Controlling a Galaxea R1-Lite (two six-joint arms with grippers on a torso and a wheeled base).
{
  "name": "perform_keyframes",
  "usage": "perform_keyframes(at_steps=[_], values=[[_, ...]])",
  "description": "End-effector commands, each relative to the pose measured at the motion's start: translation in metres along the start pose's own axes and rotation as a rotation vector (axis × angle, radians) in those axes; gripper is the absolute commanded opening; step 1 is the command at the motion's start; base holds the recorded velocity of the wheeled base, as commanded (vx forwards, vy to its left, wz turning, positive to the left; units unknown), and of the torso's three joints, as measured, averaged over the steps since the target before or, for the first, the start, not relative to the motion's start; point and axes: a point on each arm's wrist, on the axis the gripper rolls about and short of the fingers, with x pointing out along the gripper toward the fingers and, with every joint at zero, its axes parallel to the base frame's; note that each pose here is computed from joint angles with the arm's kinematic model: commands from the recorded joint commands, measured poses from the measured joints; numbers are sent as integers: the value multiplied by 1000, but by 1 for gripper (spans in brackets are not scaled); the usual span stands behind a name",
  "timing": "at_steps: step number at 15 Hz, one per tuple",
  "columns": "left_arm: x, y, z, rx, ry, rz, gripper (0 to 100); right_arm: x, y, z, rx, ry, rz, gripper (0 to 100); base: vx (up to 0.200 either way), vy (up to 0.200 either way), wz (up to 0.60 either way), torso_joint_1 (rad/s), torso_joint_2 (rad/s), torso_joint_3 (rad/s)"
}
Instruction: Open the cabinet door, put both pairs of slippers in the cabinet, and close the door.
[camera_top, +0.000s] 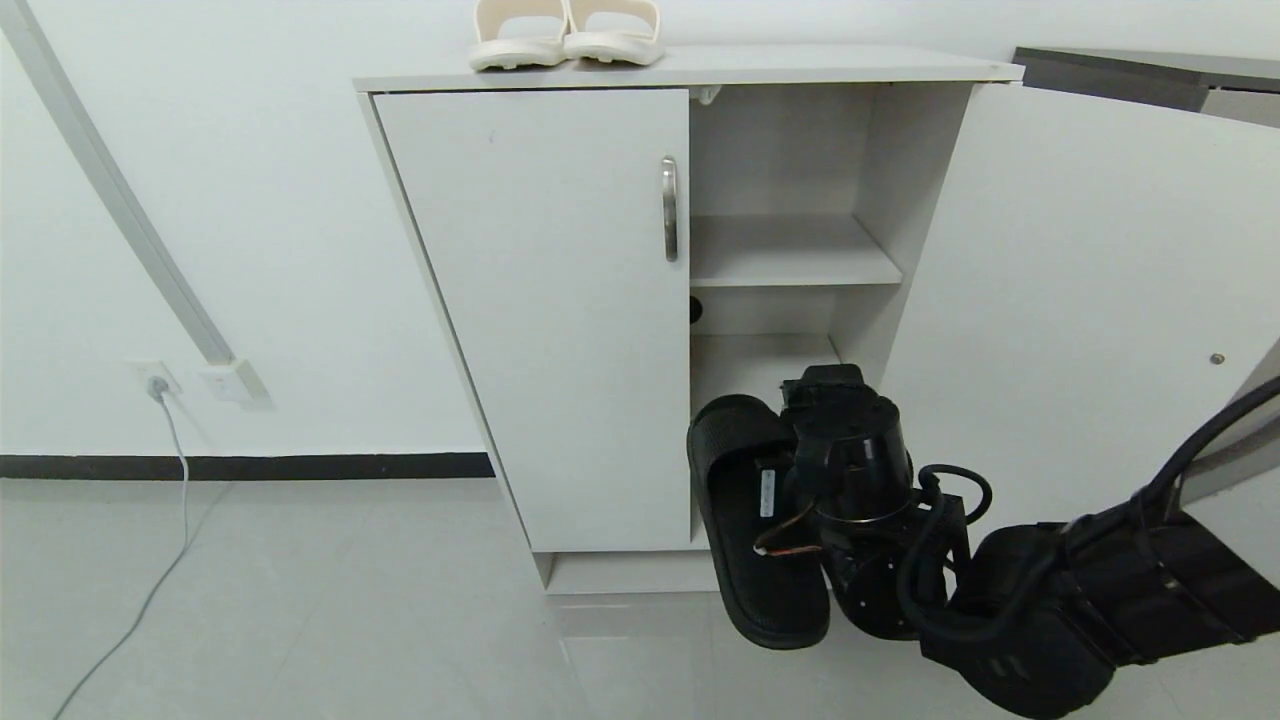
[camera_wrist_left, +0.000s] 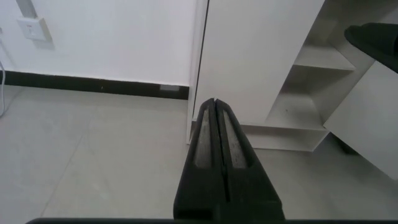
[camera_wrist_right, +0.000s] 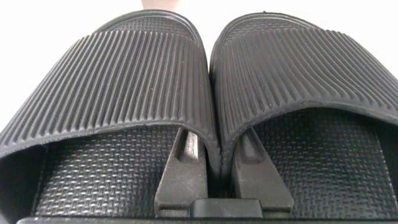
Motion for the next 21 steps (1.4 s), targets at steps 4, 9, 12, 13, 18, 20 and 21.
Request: perform_keyframes(at_steps=[4, 9, 12, 13, 18, 20, 21], values=[[0, 0, 0, -1, 2, -1, 0, 5, 3, 0, 9, -2, -9, 0, 0, -100, 0, 2, -1, 0], [0, 0, 0, -1, 2, -1, 0, 20, -1, -17, -17, 35, -41, 0, 0, -160, 0, 7, 3, 1], [0, 0, 0, 1, 2, -1, 0, 23, 0, -23, -20, 47, -40, 0, 0, 0, 0, 0, 0, 0], [0, 0, 0, 1, 2, -1, 0, 26, 2, -28, -27, 56, -37, 0, 0, 0, 0, 0, 0, 0], [0, 0, 0, 1, 2, -1, 0, 39, 12, -40, 5, 61, 29, 0, 0, 0, 0, 0, 0, 0], [0, 0, 0, 1, 2, -1, 0, 44, 15, -42, 3, 60, 28, 0, 0, 0, 0, 0, 0, 0], [0, 0, 0, 1, 2, -3, 0, 47, 17, -46, -1, 63, 27, 0, 0, 0, 0, 0, 0, 0]])
